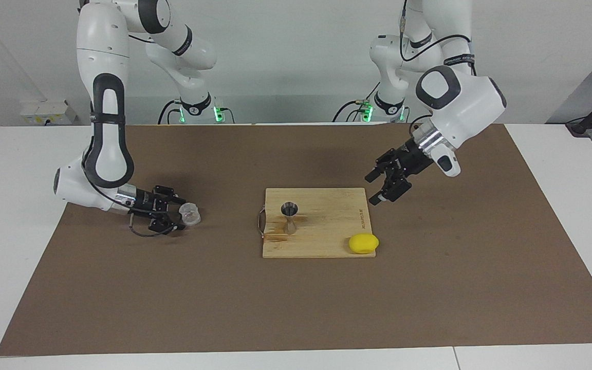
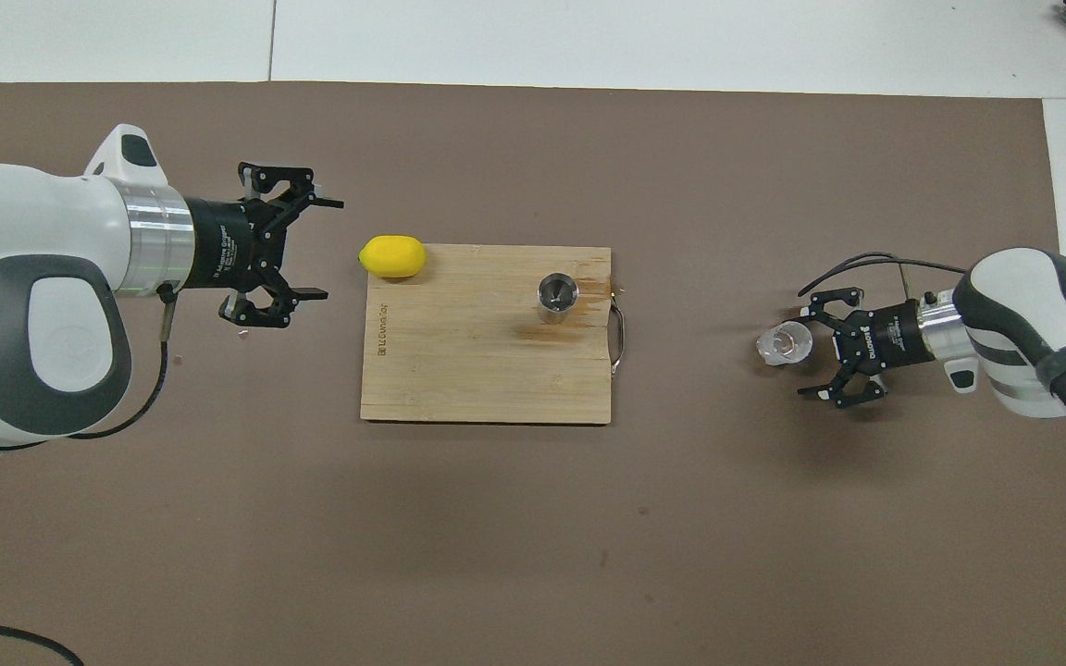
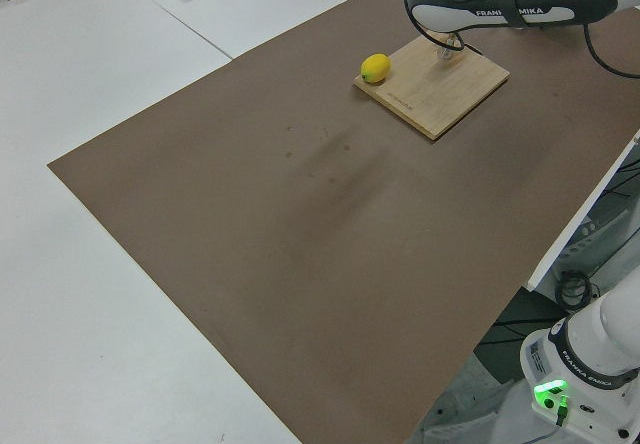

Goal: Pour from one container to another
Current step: 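Retract the left gripper while the right gripper grasps the glass cup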

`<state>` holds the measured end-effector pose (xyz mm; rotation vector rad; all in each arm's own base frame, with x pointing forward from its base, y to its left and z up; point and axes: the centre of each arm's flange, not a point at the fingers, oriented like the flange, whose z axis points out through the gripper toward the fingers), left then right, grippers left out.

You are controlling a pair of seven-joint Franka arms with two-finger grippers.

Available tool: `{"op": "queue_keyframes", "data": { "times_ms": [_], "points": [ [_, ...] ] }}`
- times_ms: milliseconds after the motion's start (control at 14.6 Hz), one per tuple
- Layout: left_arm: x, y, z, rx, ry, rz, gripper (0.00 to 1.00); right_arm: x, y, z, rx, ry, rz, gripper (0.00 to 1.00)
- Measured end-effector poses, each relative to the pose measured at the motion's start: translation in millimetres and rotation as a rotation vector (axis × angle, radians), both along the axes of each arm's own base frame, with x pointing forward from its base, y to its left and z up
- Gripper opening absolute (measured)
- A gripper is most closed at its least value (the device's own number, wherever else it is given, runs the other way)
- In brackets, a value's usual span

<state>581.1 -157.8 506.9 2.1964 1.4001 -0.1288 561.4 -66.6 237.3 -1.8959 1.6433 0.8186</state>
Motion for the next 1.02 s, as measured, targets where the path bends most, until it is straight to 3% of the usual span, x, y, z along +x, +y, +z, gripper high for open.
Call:
{"op": "queue_keyframes", "data": {
  "times_ms": [205, 410, 615, 888, 1025],
  "points": [
    [3.5, 24.7, 20.7, 0.218, -0.092, -0.058, 1.0, 0.1, 2.3, 2.2, 0.001, 0.005, 0.0, 0.99],
    [4.6, 46.8, 28.6, 0.399, -0.142, -0.101, 1.0, 0.8, 2.8, 3.7, 0.009, 0.005, -0.014, 0.95],
    [2.2, 54.2, 40.6, 0.521, -0.202, -0.204, 1.0, 1.4, 3.3, 4.0, 0.017, 0.004, -0.023, 0.93],
    [-9.6, 71.2, 46.3, 0.605, -0.221, -0.579, 1.0, 1.8, 3.6, 4.4, 0.022, 0.003, -0.029, 0.85],
    [-17.5, 76.2, 49.8, 0.623, -0.219, -0.778, 1.0, 3.2, 4.8, 5.5, 0.042, -0.002, -0.052, 0.64]
  ]
}}
